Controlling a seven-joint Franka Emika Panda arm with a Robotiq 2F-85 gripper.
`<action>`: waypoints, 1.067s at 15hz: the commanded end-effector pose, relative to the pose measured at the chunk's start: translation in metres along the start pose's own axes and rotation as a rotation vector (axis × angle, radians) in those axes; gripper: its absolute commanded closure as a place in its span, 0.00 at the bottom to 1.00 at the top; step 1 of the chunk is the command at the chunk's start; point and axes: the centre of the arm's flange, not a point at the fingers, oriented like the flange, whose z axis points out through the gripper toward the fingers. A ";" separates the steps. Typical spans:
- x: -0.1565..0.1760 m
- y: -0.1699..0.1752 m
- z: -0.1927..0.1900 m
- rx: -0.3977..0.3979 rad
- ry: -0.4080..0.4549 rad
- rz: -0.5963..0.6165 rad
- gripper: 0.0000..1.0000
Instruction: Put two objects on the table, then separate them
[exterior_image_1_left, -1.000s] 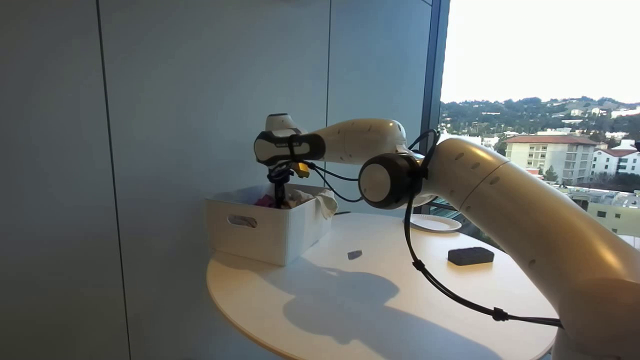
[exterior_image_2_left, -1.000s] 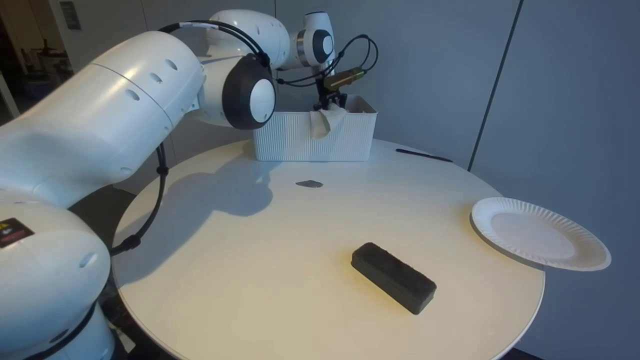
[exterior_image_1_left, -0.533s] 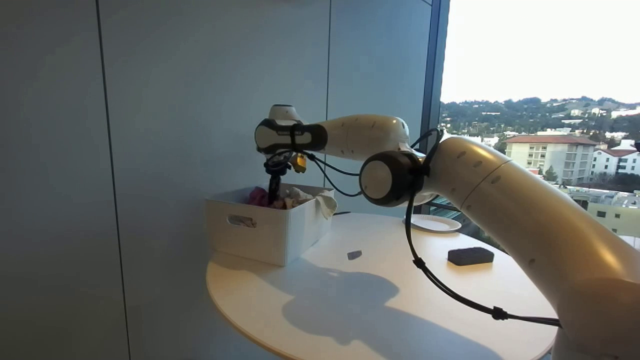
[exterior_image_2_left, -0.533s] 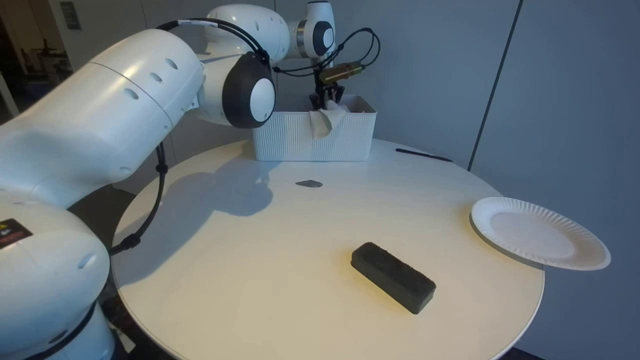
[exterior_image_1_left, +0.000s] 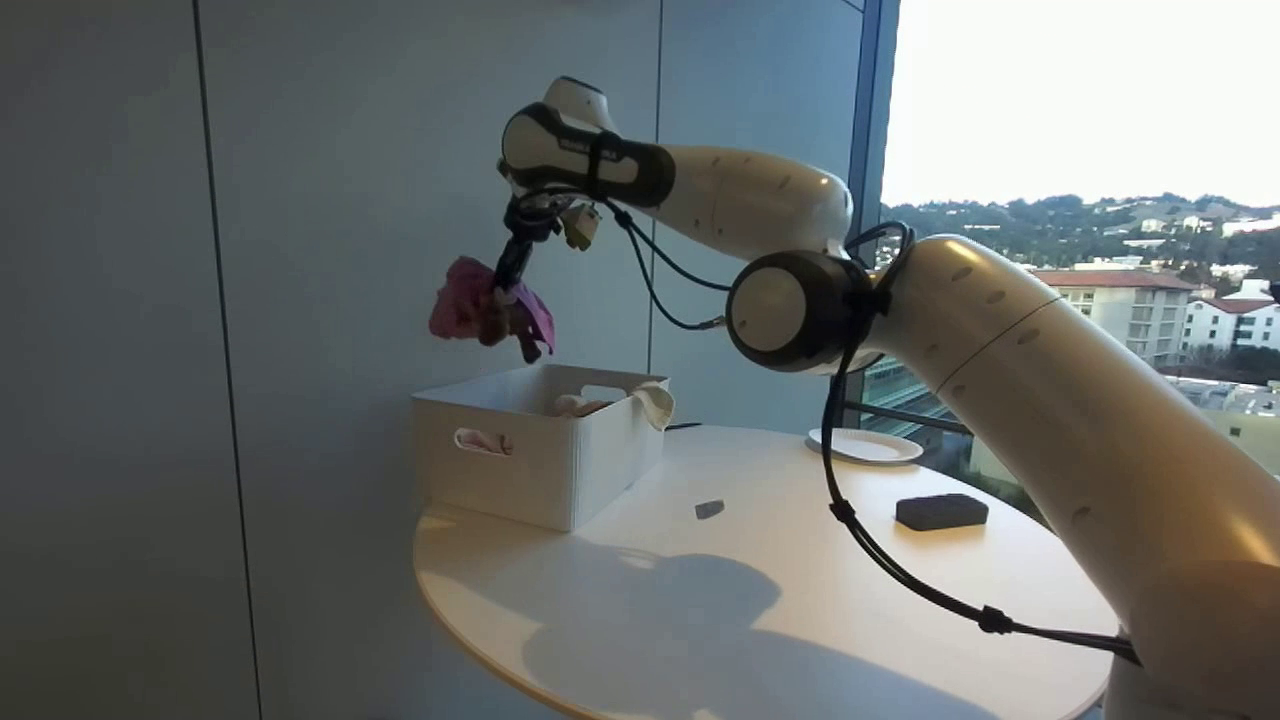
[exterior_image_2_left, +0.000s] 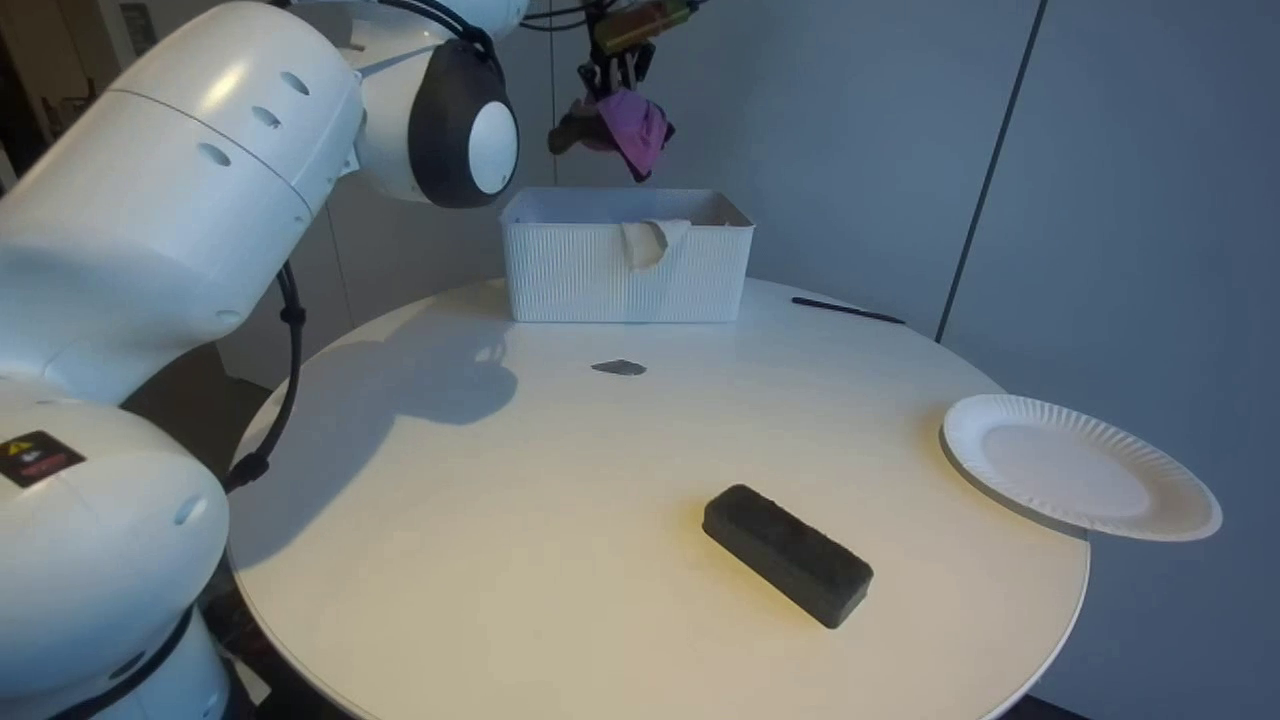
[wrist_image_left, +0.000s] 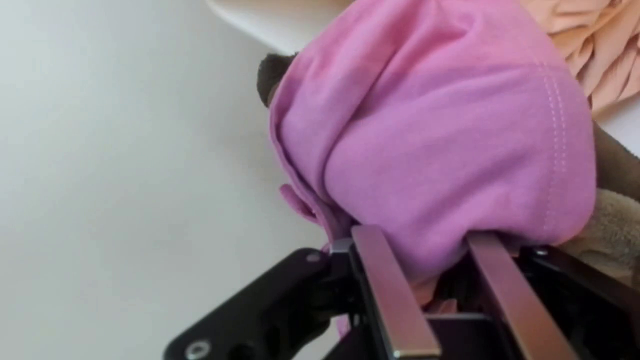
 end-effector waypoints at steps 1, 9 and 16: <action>0.022 -0.017 -0.084 -0.121 0.079 0.019 0.90; 0.000 -0.033 -0.243 -0.433 0.003 0.232 0.91; -0.095 -0.014 -0.271 -0.494 -0.297 0.526 0.91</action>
